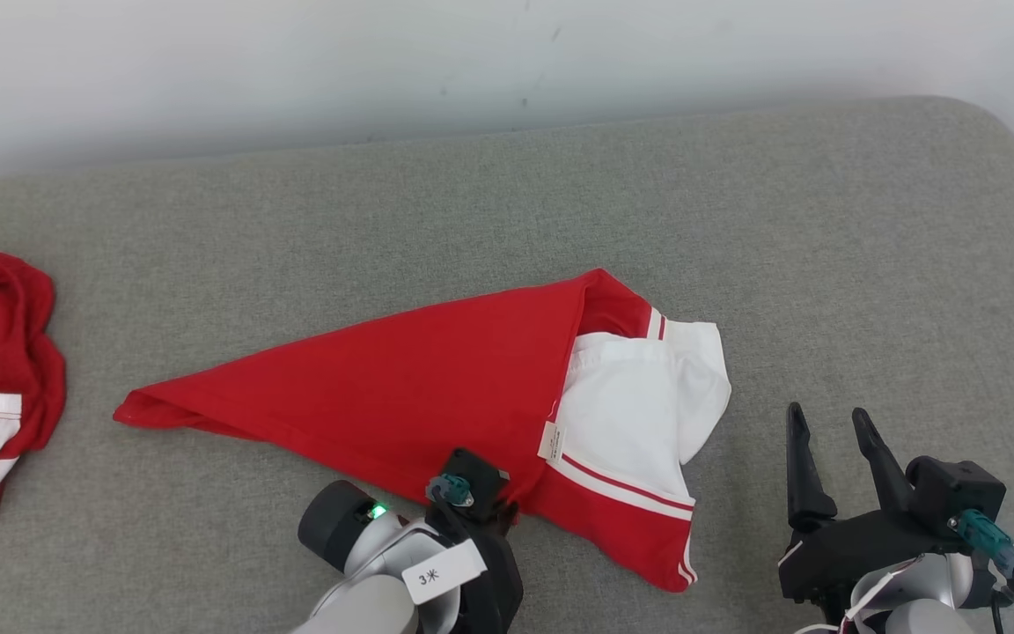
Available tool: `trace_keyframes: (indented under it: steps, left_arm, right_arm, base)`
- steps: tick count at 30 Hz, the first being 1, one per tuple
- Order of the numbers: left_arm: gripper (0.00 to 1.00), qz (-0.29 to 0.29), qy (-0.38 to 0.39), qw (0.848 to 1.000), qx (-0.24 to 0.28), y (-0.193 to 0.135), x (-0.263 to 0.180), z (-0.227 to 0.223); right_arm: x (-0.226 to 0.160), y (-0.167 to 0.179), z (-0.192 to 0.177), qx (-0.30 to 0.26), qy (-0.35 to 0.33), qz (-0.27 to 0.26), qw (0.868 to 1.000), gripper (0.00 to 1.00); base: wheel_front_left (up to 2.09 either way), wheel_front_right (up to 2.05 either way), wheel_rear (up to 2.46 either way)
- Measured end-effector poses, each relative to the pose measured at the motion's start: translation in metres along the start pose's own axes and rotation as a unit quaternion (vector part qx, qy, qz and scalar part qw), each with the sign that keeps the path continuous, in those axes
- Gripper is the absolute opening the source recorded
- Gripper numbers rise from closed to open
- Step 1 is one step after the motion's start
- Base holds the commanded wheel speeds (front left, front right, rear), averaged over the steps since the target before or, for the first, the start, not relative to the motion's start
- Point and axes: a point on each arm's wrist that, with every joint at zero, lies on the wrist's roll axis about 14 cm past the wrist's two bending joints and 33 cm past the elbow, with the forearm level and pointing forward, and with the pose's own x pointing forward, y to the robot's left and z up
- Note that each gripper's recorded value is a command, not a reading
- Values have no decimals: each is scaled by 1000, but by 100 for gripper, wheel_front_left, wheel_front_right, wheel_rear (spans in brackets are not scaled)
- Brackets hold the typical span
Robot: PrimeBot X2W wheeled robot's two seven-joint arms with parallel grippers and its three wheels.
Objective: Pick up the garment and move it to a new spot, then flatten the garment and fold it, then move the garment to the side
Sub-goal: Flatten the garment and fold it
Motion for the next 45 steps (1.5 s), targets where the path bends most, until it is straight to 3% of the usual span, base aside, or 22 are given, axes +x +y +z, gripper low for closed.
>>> trace_keyframes:
  steps: [6, 11, 22, 37, 45]
  left_arm:
    - [0, 39, -45, 998, -6, 26, -10, 25]
    - [0, 85, -120, 989, 7, 62, -25, 77]
    - [0, 167, -187, 967, 33, 132, -47, 140]
    - [0, 225, -206, 944, 125, 194, -47, 203]
    - [0, 270, -182, 935, 140, 237, -37, 201]
  right_arm:
    - [0, 2, 2, 2, -4, 3, 1000, 100]
    - [-2, 8, 5, 3, -9, 12, 1000, 100]
    - [-6, 10, 4, 3, -7, 17, 1000, 100]
    - [-3, 2, 5, -2, -6, 5, 1000, 100]
    - [1, 0, 1, -8, 2, 3, 1000, 100]
  base:
    - [0, 0, 0]
    - [0, 0, 0]
    - [0, 0, 0]
    - [0, 0, 0]
    - [0, 0, 0]
